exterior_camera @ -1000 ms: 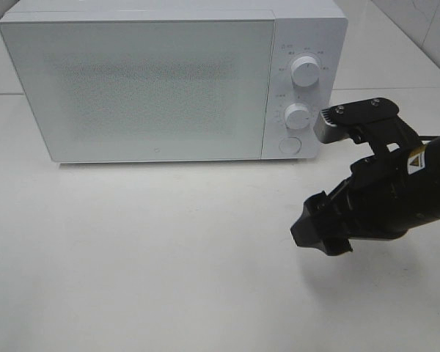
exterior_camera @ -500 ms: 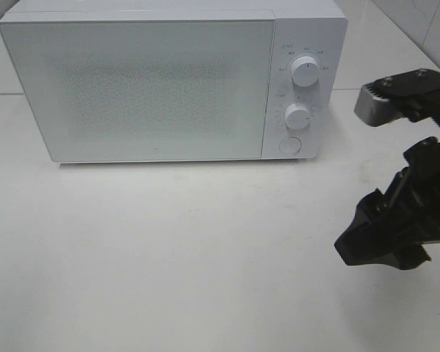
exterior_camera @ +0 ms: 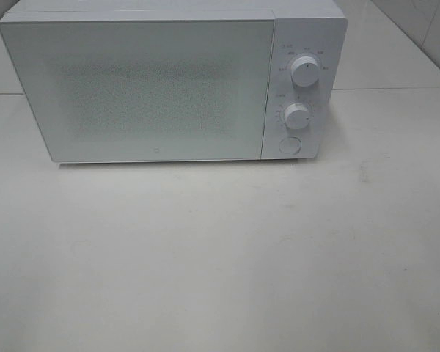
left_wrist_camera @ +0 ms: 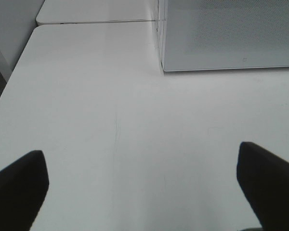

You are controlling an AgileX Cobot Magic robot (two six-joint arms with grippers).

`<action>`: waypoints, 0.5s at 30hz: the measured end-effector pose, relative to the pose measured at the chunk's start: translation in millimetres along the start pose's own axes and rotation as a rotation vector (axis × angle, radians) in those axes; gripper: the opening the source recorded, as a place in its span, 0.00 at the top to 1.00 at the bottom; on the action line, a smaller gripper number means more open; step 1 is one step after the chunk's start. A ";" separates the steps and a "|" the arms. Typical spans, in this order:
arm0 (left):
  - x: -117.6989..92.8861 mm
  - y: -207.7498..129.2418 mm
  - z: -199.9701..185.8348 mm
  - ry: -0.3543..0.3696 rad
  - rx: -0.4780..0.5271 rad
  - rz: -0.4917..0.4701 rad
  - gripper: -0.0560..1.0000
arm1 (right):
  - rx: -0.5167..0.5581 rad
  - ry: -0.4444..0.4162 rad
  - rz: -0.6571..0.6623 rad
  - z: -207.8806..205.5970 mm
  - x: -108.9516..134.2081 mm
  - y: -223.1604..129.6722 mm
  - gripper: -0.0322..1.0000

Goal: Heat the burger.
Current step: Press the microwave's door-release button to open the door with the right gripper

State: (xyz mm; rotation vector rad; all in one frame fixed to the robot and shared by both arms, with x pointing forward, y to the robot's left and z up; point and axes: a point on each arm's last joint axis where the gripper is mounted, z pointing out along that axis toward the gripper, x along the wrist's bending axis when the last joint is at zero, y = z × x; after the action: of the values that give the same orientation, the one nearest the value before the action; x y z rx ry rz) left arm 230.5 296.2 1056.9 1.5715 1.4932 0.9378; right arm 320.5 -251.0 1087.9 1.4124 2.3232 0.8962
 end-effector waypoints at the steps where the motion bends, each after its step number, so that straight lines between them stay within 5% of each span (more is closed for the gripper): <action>1: 0.0 0.0 0.0 0.000 0.000 0.000 0.01 | 0.000 0.000 0.000 0.0 0.0 0.0 0.24; 6: 0.0 0.0 0.0 0.000 0.000 0.000 0.01 | -0.156 -0.160 0.058 -37.3 -6.9 -26.6 0.24; 15: 0.0 0.0 0.0 0.000 0.000 0.000 0.01 | -0.317 -0.278 0.117 -56.8 -5.1 -63.7 0.24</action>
State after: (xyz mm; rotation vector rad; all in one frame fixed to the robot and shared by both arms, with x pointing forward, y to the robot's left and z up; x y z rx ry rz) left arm 230.5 296.2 1056.9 1.5715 1.4932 0.9378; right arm 248.5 -297.1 1090.8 1.4412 1.8223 0.9788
